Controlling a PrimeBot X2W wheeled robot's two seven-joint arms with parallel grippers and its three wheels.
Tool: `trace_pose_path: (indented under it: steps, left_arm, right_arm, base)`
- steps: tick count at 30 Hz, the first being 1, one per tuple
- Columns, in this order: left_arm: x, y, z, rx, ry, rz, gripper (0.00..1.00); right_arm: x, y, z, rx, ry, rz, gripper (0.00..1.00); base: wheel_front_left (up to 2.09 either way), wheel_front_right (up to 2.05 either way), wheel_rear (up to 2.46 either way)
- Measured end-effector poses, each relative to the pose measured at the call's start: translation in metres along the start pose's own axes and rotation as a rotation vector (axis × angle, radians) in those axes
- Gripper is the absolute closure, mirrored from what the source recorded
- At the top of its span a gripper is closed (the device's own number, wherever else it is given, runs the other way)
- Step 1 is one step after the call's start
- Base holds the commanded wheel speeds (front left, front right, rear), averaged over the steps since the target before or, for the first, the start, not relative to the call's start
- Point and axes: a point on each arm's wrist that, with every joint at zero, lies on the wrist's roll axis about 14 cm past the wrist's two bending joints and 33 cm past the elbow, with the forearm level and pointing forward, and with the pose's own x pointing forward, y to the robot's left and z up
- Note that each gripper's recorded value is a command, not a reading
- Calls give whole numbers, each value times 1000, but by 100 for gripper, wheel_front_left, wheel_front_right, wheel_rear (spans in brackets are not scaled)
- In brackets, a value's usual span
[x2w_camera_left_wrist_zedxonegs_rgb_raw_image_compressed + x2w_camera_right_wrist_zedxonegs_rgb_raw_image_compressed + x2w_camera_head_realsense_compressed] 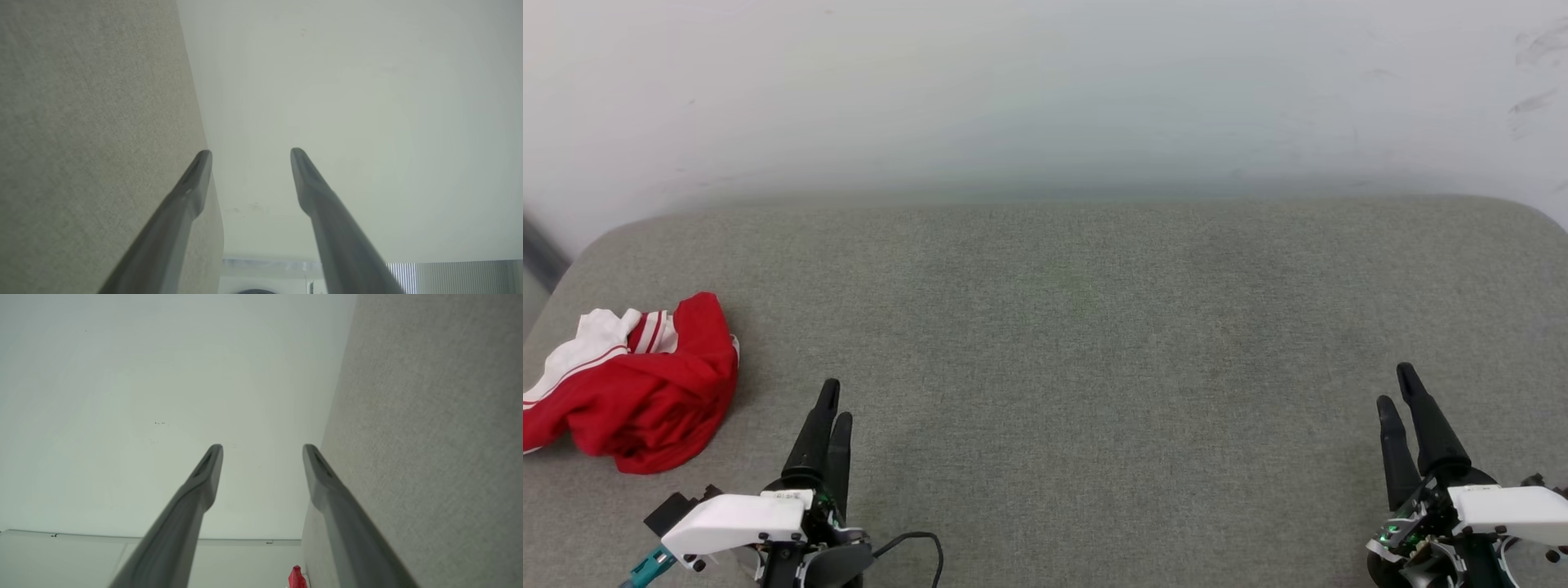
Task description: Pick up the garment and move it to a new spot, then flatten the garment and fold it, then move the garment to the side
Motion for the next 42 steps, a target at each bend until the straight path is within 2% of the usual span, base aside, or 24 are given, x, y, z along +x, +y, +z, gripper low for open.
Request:
trace_pose_path:
  steps: [7,19,26,42]
  left_arm:
    - [2,-8,-10,77,17,-23,0]
    - [7,-25,-23,268,34,-81,0]
    - [8,-30,-29,390,36,-105,0]
    - [11,-36,-38,723,35,-141,0]
  right_arm:
    - [1,6,-2,-56,-6,17,0]
    - [1,18,-3,-225,-21,55,0]
    - [2,29,-3,-380,-33,92,0]
    - [-1,41,-6,-811,-48,138,0]
  base:
    - [0,0,0]
    - [0,0,0]
    - [0,0,0]
    - [0,0,0]
